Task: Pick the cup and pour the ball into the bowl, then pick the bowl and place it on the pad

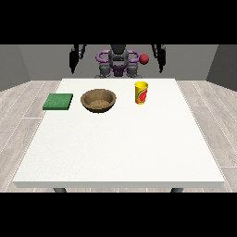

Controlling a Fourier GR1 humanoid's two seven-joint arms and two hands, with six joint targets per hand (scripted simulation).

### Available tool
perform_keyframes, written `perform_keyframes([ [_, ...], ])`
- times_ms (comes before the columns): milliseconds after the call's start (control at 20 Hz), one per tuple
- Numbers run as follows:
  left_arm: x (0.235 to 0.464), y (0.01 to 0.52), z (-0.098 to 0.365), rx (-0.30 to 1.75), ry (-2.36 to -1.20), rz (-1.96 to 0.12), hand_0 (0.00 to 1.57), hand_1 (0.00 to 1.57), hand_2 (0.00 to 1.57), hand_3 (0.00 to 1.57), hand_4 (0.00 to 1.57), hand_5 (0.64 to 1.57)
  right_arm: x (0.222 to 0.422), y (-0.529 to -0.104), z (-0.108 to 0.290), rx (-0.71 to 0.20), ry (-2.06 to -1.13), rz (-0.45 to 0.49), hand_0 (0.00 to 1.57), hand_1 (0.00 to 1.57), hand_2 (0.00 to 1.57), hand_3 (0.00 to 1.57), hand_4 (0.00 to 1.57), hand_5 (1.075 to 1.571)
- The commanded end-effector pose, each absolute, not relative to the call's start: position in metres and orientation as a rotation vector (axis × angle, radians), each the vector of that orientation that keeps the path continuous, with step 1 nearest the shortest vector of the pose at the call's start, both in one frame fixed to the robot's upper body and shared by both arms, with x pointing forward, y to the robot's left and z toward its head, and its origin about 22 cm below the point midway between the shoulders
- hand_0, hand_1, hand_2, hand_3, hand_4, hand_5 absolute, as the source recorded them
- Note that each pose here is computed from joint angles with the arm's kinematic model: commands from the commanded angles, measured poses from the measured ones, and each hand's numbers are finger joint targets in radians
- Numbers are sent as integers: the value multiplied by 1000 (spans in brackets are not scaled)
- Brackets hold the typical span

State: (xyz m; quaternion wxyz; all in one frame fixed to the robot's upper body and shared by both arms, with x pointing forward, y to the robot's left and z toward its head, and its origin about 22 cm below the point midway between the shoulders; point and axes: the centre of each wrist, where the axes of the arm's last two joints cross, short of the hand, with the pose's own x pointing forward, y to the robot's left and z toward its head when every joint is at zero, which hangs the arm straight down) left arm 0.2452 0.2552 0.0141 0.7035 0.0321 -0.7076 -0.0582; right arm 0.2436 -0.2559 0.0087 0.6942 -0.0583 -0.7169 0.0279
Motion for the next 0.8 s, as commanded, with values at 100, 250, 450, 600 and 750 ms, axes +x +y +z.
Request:
perform_keyframes([
  [100,247,262,39,95,-1602,-151,0,0,0,0,0,1557,245,-262,32,-147,-1620,83,0,0,0,0,0,1569],
  [250,248,263,50,96,-1601,-156,0,0,0,0,0,1557,245,-265,40,-150,-1603,93,0,0,0,0,0,1569],
  [450,262,278,93,-25,-1691,44,0,0,0,0,0,1558,236,-327,44,-46,-1617,39,0,0,0,0,0,1569],
  [600,259,289,72,-8,-1720,65,0,0,0,0,0,1548,233,-325,54,10,-1676,34,0,0,0,0,0,1571],
  [750,276,305,84,49,-1772,111,0,0,0,0,0,1547,239,-331,68,33,-1714,67,0,0,0,0,0,1569],
])
